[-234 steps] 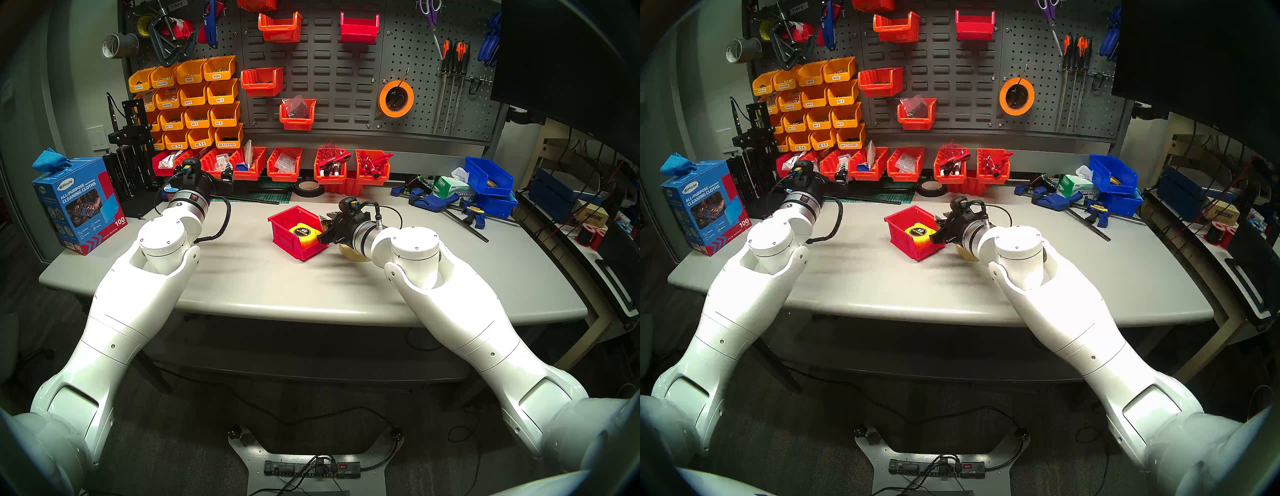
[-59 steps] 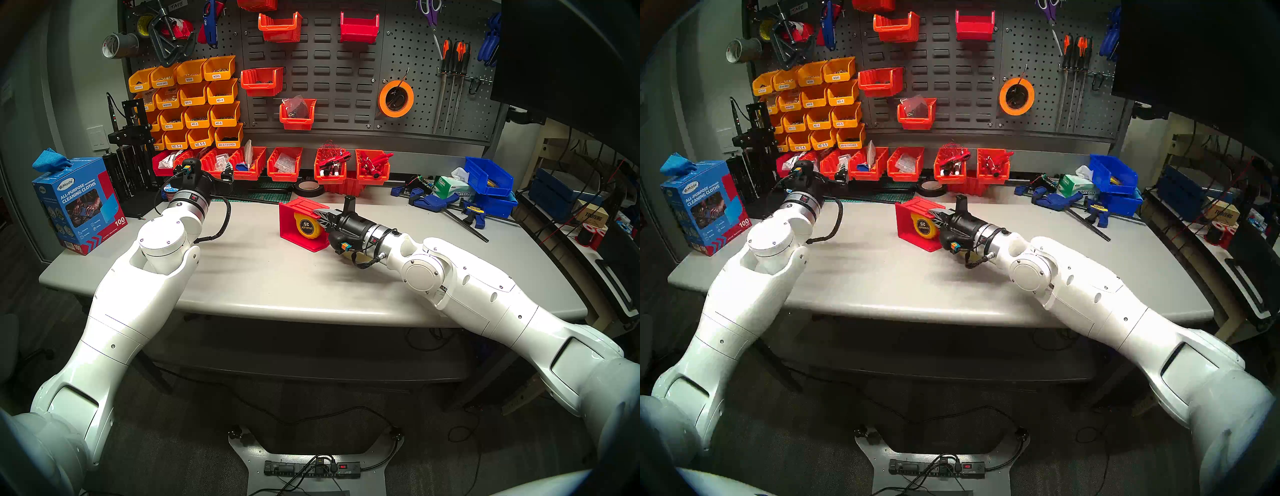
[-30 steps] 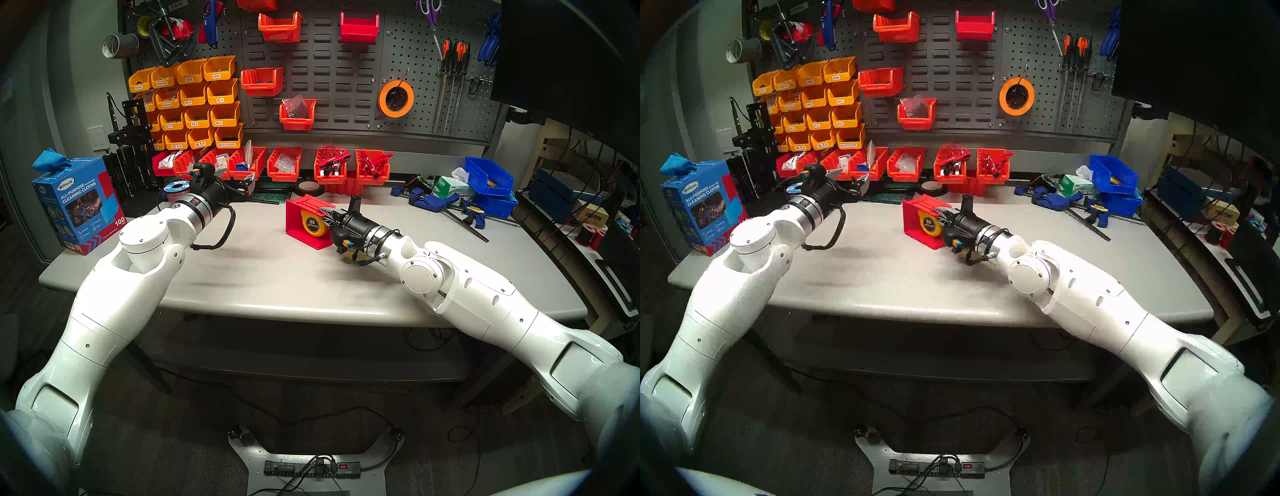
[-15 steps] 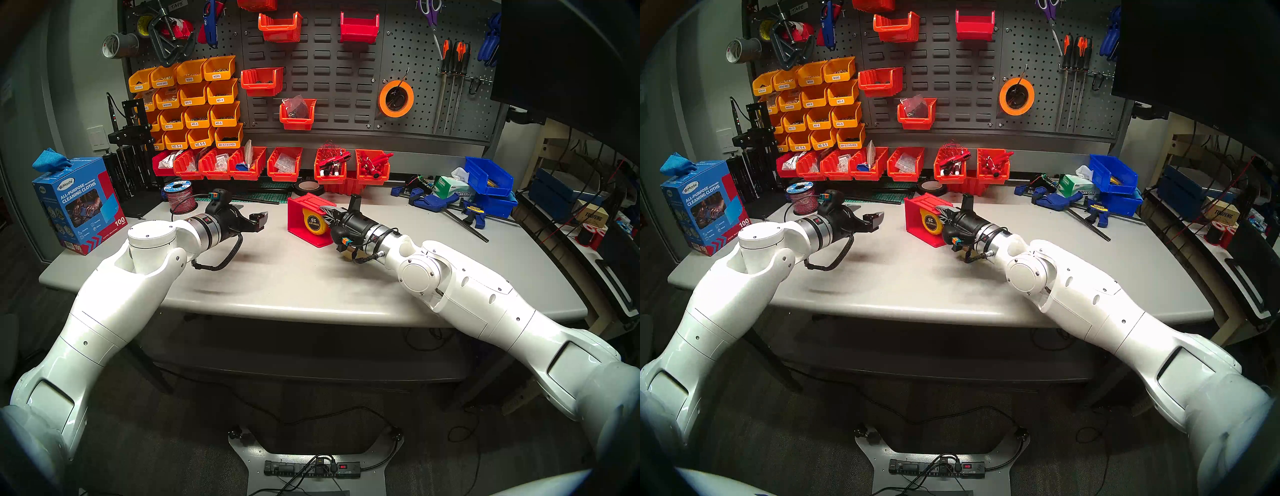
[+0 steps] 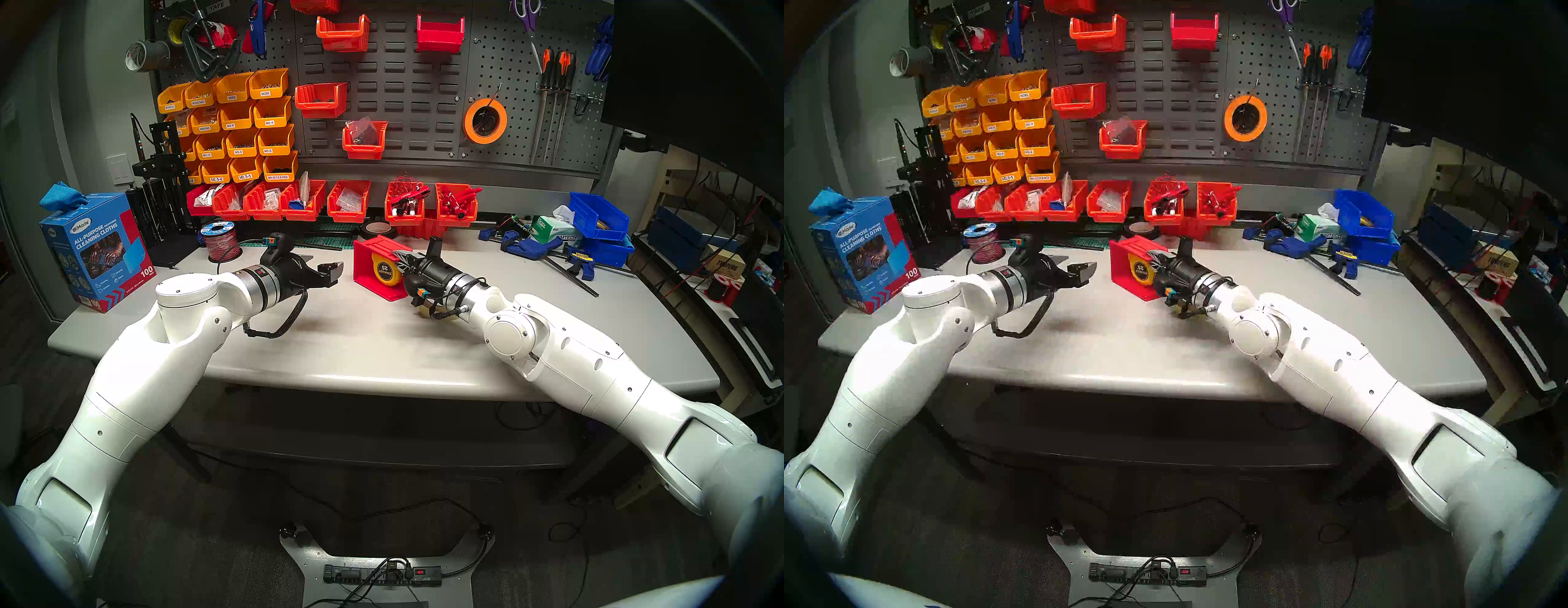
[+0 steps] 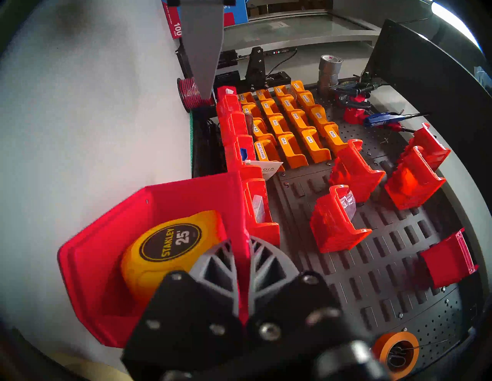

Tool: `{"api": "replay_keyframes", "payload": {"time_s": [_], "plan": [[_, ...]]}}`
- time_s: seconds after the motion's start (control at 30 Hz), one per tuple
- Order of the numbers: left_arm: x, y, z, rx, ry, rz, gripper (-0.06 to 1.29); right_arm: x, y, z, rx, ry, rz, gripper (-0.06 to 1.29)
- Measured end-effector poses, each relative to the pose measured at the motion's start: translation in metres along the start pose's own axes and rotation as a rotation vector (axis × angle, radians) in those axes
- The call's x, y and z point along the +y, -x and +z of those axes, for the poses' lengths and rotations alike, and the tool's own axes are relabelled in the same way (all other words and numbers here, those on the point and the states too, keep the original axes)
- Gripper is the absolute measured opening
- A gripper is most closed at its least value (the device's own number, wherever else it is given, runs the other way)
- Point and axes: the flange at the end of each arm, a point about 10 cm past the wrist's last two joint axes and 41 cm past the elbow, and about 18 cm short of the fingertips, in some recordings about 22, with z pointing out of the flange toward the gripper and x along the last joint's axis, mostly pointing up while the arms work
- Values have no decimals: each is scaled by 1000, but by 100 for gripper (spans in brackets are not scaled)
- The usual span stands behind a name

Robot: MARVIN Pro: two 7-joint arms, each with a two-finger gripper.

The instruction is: Take out tools from the storage box

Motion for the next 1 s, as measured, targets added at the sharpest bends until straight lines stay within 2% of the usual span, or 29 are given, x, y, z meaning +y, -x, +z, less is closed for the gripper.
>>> {"api": "replay_keyframes", "payload": {"time_s": [0.1, 0.2, 0.4, 0.57, 0.73, 1.0], "plan": [[8, 2, 0, 38, 10, 6, 124, 1, 0, 1, -6, 4, 11, -4], [14, 5, 0, 70, 14, 43, 124, 1, 0, 1, -9, 6, 18, -4], [33, 21, 6, 112, 42, 124, 124, 1, 0, 1, -16, 9, 32, -4], [39, 34, 11, 98, 46, 145, 124, 1, -1, -1, -20, 9, 36, -4], [36, 42, 16, 71, 17, 147, 124, 2, 0, -3, -21, 9, 37, -4], [34, 41, 19, 65, -9, 152, 124, 2, 0, -6, -7, 7, 47, -4]]}}
